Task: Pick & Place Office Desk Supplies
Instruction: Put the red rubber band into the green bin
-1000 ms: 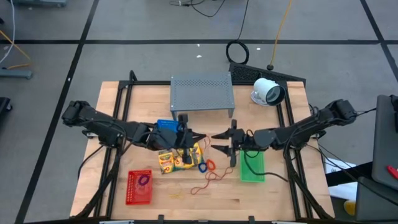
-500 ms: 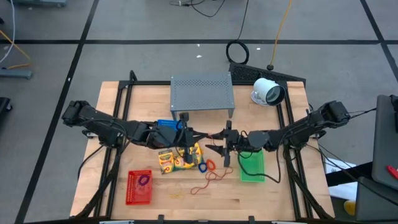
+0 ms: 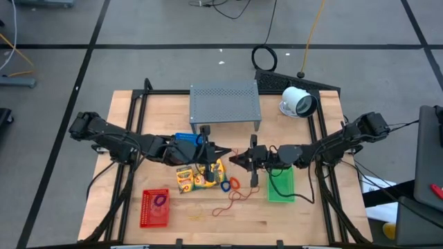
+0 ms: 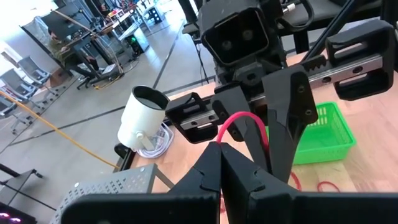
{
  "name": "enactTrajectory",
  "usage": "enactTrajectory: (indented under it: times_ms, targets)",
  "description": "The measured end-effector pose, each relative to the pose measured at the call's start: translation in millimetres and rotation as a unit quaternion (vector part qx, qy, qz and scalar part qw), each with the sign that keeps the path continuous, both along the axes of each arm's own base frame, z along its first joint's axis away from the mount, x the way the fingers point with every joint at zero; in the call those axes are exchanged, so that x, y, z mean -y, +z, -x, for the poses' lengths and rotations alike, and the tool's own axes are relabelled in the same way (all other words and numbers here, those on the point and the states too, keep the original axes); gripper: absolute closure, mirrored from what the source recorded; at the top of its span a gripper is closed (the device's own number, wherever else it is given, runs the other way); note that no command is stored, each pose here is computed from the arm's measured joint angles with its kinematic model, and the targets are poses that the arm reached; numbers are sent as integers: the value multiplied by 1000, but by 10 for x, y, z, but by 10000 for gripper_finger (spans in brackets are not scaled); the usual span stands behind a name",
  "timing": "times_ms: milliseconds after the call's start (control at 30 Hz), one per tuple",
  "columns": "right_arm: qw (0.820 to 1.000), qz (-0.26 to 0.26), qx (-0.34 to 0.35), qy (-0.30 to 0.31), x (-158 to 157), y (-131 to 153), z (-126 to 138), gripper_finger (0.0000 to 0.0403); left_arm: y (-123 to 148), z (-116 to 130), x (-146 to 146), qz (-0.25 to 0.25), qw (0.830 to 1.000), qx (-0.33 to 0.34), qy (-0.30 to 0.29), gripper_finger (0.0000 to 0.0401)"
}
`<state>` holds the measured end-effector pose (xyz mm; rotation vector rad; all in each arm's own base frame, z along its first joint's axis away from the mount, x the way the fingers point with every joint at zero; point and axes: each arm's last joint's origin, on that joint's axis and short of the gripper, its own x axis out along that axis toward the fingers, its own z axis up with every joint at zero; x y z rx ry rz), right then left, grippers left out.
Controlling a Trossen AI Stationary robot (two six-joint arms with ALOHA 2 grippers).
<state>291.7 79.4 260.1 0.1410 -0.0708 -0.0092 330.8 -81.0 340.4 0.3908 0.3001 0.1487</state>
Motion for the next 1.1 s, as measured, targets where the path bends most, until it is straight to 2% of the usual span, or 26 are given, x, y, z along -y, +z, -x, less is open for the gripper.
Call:
enactTrajectory:
  times_ms: [267,600,733,900,1100]
  targets:
    - [1000,0,5,0,-3,10,2,403,-27,7,-3,-1,1000,-13,2,398]
    - [1000,12,13,2,-4,26,3,403,-65,20,-7,-11,999,-34,5,360]
    - [1000,14,14,11,-10,28,3,403,-61,19,-5,-13,999,-32,4,331]
    - [1000,15,16,12,-9,37,9,403,-59,21,8,-17,999,-32,1,276]
    - [999,37,37,13,-39,132,69,403,-29,112,-9,-36,998,-45,39,212]
